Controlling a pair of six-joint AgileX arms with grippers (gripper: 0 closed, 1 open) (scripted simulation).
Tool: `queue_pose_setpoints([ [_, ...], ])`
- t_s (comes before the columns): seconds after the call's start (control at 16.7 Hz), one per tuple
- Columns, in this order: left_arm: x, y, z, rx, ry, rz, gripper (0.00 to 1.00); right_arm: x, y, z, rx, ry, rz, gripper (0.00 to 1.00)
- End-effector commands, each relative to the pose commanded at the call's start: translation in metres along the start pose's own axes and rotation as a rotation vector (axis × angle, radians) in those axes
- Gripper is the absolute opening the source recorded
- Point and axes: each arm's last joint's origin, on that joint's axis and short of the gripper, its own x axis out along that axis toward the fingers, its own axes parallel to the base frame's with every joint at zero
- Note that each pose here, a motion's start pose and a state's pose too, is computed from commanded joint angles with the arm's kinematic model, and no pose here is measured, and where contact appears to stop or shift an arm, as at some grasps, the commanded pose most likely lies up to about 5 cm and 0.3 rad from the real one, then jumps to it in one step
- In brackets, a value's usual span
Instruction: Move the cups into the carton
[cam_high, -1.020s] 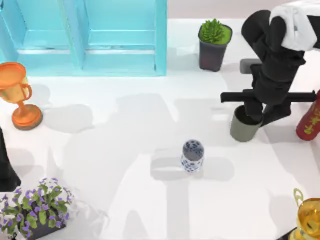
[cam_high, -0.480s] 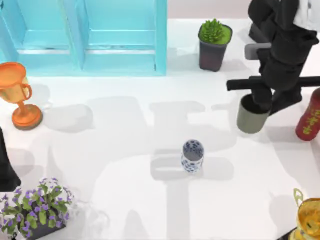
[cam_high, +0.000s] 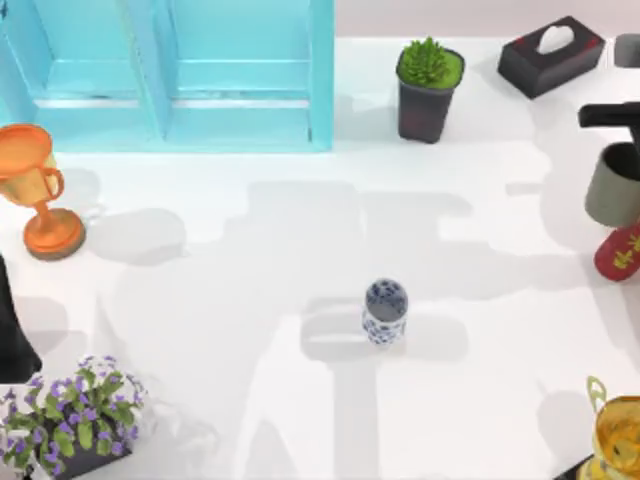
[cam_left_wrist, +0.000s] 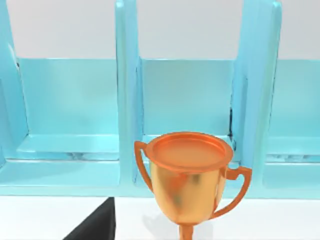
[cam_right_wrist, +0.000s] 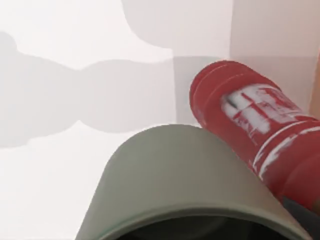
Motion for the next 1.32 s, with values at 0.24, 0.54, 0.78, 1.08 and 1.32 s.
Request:
queue_pose_setpoints([
  [0.24,0.0,0.0,0.0,0.0,0.0,0.0,1.0,0.002,0.001,0.001,-0.002,0.005,-0.002,0.0],
  [0.54,0.0,0.0,0.0,0.0,0.0,0.0,1.0,-0.011,-0.037,-0.021,-0.016,-0.015,0.041,0.0],
  [0.78,0.0,0.0,0.0,0.0,0.0,0.0,1.0,-0.037,-0.114,-0.073,-0.048,-0.12,0.053,0.0],
  [1.08,0.0,0.0,0.0,0.0,0.0,0.0,1.0,-0.047,-0.187,-0.151,-0.036,-0.141,-0.017,0.0],
  [1.32,0.0,0.0,0.0,0.0,0.0,0.0,1.0,-0.043,-0.21,-0.184,-0.007,-0.091,-0.044,0.0],
])
